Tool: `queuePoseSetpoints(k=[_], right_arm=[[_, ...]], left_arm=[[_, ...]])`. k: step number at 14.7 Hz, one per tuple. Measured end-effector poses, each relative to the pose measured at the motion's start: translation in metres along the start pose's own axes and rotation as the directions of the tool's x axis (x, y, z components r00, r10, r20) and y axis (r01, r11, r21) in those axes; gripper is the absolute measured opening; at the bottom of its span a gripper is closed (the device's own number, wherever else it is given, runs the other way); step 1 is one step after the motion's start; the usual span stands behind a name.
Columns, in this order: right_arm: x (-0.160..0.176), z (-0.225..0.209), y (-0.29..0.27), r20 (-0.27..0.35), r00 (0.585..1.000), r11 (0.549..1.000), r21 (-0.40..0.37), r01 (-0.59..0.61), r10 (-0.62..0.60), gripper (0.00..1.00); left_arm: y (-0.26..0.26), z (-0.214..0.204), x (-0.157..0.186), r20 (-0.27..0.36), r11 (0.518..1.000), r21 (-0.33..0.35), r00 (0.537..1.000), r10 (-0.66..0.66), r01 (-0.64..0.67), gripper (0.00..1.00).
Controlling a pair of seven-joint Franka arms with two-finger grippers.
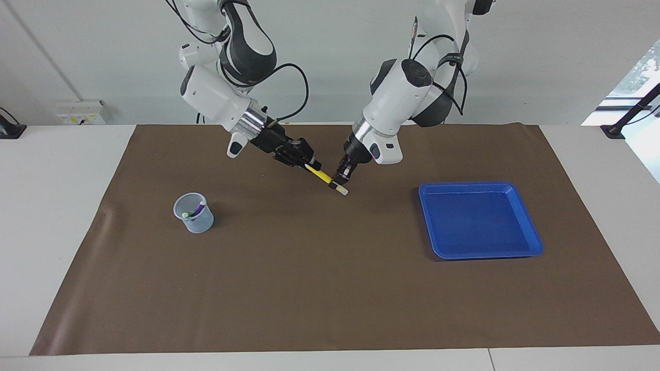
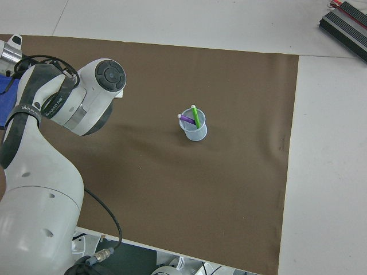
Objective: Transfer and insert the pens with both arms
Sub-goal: 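Grasp the yellow pen with the right gripper, then open the left gripper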
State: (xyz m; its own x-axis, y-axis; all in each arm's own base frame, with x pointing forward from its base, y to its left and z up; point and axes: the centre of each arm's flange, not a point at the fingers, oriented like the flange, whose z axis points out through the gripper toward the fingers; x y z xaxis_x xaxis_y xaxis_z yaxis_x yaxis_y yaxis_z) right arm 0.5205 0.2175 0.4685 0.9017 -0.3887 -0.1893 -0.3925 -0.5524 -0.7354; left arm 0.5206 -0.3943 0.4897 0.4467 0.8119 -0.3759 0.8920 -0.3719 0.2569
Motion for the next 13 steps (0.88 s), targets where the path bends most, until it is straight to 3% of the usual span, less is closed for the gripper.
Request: queuePoseSetpoints(k=[1,4,5,9,12,13], right_arm=[[-0.001,0.0,-0.001,0.003,1.0,1.0,0.011,-0.008,0.008,0.21],[-0.001,0.0,0.0,0.005,1.0,1.0,0.018,-0.017,0.017,0.21],[0.0,0.0,-0.001,0.005,1.0,1.0,0.023,-0.019,0.019,0.21],[0.003,-0.006,-0.003,-0.003,1.0,0.999,0.033,-0.02,0.021,0.19],[0.015,-0.022,-0.003,0.025,0.999,0.999,0.005,0.044,-0.044,0.19],[0.024,-0.035,-0.001,0.042,0.995,0.995,-0.04,0.091,-0.09,0.19]], left_arm=[[0.0,0.001,0.001,0.001,1.0,0.001,1.0,-0.002,0.002,0.17],[0.0,0.0,0.001,0.001,1.0,0.001,1.0,0.0,0.0,0.17],[0.0,0.001,0.0,-0.001,1.0,0.004,1.0,0.016,-0.016,0.22],[-0.003,0.002,0.002,-0.001,0.989,0.034,0.989,0.146,-0.146,0.66],[-0.005,-0.011,0.026,0.01,0.942,0.081,0.945,0.327,-0.327,0.99],[-0.007,-0.019,0.04,0.011,0.915,0.099,0.92,0.391,-0.39,1.0]])
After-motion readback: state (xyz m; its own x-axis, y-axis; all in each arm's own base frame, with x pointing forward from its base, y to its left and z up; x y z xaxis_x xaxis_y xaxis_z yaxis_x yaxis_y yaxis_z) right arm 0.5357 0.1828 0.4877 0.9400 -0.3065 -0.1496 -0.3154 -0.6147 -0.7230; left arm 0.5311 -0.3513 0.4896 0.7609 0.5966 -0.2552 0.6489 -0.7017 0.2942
